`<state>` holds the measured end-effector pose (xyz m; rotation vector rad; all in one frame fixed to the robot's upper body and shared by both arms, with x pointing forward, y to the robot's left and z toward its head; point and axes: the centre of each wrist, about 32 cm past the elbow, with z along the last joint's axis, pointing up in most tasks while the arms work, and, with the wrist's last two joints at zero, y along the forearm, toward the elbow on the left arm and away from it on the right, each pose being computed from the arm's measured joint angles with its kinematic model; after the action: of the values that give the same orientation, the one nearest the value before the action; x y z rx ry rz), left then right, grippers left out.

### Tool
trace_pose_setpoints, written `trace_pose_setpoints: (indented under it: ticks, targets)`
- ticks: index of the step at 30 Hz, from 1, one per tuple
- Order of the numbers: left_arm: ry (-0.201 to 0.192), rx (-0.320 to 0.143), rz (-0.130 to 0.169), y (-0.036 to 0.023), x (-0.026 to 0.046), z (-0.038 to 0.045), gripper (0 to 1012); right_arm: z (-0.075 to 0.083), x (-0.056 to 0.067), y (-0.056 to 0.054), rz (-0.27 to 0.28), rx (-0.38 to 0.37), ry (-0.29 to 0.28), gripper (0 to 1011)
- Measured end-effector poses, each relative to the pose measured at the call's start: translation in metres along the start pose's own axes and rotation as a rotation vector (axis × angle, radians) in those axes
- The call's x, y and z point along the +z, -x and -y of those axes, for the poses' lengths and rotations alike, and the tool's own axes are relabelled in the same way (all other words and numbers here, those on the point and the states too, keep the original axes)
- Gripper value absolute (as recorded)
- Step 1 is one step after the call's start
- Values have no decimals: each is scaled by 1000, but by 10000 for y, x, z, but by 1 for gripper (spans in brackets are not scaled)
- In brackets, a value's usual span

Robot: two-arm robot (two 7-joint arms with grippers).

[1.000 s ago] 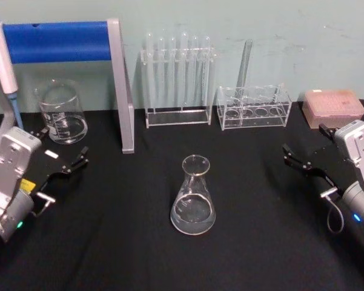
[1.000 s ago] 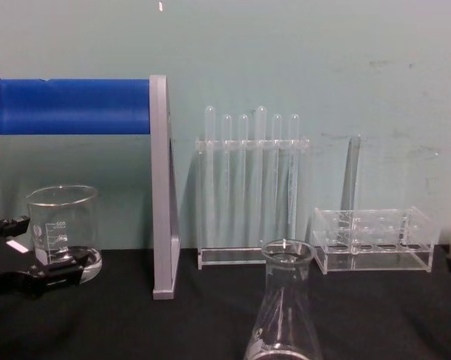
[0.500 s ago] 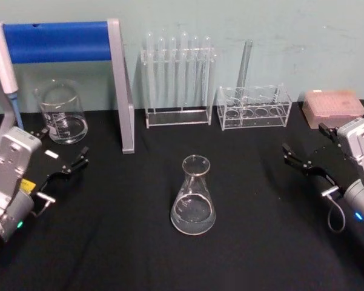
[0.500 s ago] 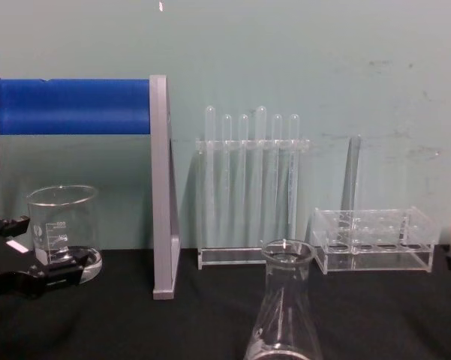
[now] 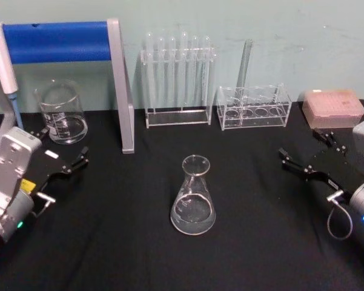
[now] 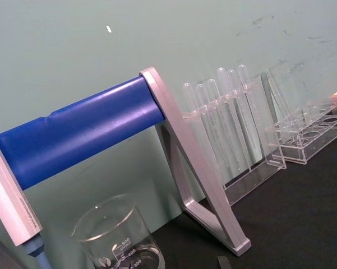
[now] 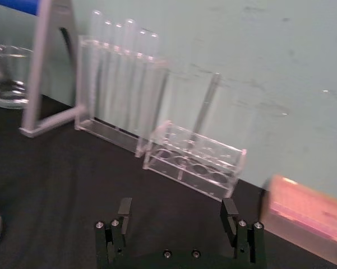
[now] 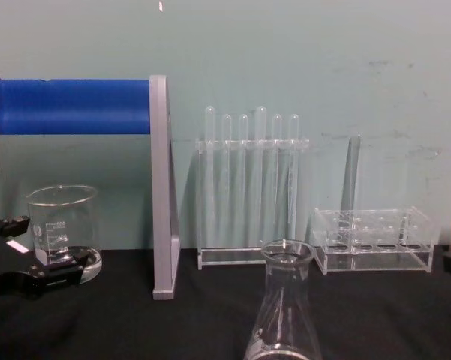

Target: Grasp the erlenmeyer flask with one hand, shake it three times, then place it back.

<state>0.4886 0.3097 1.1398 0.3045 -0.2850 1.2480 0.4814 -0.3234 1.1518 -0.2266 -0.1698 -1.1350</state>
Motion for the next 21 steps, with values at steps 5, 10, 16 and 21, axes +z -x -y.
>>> trace_pose_setpoints:
  ticks: [5, 10, 16, 21]
  targets:
    - [0, 0, 0, 0, 0, 0, 1001, 68, 31, -5, -34, 83, -21, 1002]
    - [0, 0, 0, 0, 0, 0, 1001, 98, 47, 8, -55, 159, -44, 1002]
    - [0, 0, 0, 0, 0, 0, 1000, 95, 65, 53, -71, 287, -76, 1003]
    - [0, 0, 0, 0, 0, 0, 1001, 67, 78, 85, -73, 382, -108, 1002]
